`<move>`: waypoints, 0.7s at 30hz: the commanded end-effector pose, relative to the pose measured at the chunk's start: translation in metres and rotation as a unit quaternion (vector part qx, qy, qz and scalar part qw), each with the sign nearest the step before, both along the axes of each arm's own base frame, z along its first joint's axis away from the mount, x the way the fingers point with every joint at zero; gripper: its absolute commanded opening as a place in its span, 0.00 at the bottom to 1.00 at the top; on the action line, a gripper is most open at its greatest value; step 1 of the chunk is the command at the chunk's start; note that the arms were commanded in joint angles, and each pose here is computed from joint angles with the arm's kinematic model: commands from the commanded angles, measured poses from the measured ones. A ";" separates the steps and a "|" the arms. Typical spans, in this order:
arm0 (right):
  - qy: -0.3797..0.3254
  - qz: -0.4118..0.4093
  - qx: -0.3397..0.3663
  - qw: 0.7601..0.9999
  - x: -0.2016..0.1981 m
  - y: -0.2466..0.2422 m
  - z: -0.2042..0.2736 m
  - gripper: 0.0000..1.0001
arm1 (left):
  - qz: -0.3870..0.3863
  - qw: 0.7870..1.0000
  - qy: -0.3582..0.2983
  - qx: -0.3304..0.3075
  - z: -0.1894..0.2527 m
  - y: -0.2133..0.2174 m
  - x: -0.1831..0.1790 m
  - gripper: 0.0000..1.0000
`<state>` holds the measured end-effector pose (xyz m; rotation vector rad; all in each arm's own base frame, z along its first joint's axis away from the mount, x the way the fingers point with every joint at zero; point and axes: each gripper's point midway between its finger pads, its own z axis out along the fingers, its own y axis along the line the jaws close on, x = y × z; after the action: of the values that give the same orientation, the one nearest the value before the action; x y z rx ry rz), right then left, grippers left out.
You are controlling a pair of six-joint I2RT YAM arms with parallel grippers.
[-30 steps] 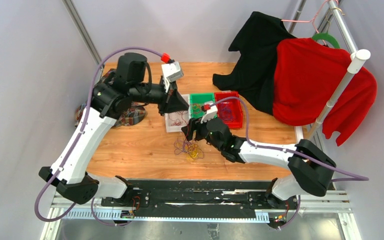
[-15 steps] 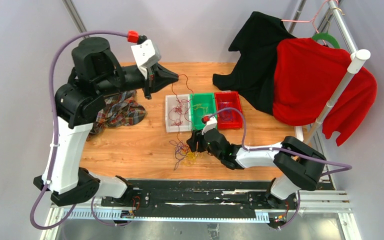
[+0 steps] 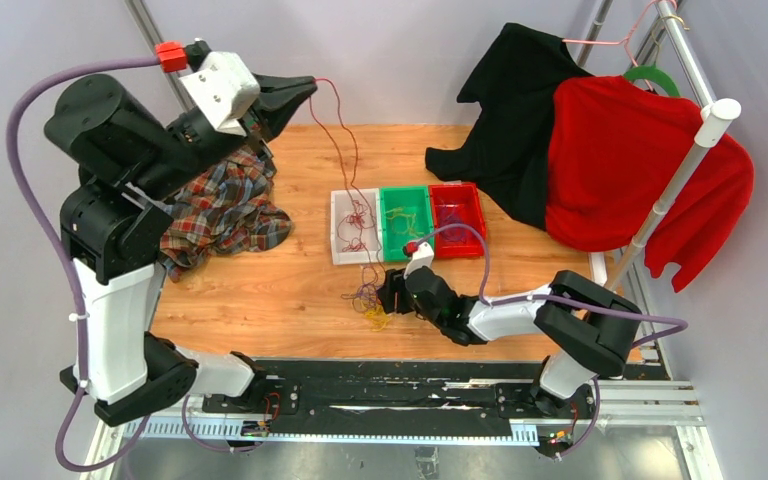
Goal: Untangle the cables
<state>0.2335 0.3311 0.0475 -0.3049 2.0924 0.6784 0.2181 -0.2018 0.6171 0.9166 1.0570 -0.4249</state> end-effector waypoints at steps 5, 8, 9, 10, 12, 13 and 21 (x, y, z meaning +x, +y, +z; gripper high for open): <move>-0.018 -0.006 0.002 1.000 -0.008 -0.008 0.008 0.61 | 0.049 0.989 -0.111 -0.081 0.064 0.031 -0.018 0.00; -0.014 -0.007 -0.007 1.000 -0.009 -0.011 0.004 0.61 | 0.056 0.980 -0.151 -0.114 0.086 0.039 -0.025 0.00; -0.011 -0.007 -0.009 1.000 -0.011 -0.012 0.001 0.61 | 0.064 0.976 -0.165 -0.127 0.096 0.044 -0.026 0.00; -0.008 -0.006 -0.010 1.000 -0.012 -0.012 -0.002 0.61 | 0.071 0.972 -0.177 -0.139 0.104 0.047 -0.027 0.00; -0.006 -0.006 -0.011 1.000 -0.014 -0.011 -0.004 0.61 | 0.077 0.966 -0.200 -0.147 0.118 0.051 -0.030 0.00; -0.007 -0.007 -0.011 1.000 -0.014 -0.011 -0.003 0.62 | 0.078 0.964 -0.208 -0.148 0.123 0.052 -0.031 0.00; -0.022 0.000 -0.006 1.000 -0.017 -0.012 0.007 0.66 | 0.114 0.945 -0.260 -0.164 0.144 0.063 -0.028 0.00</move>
<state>0.2194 0.3228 0.0486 -0.3233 2.0823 0.6670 0.1956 -0.1526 0.7373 0.6282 0.6597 -0.2078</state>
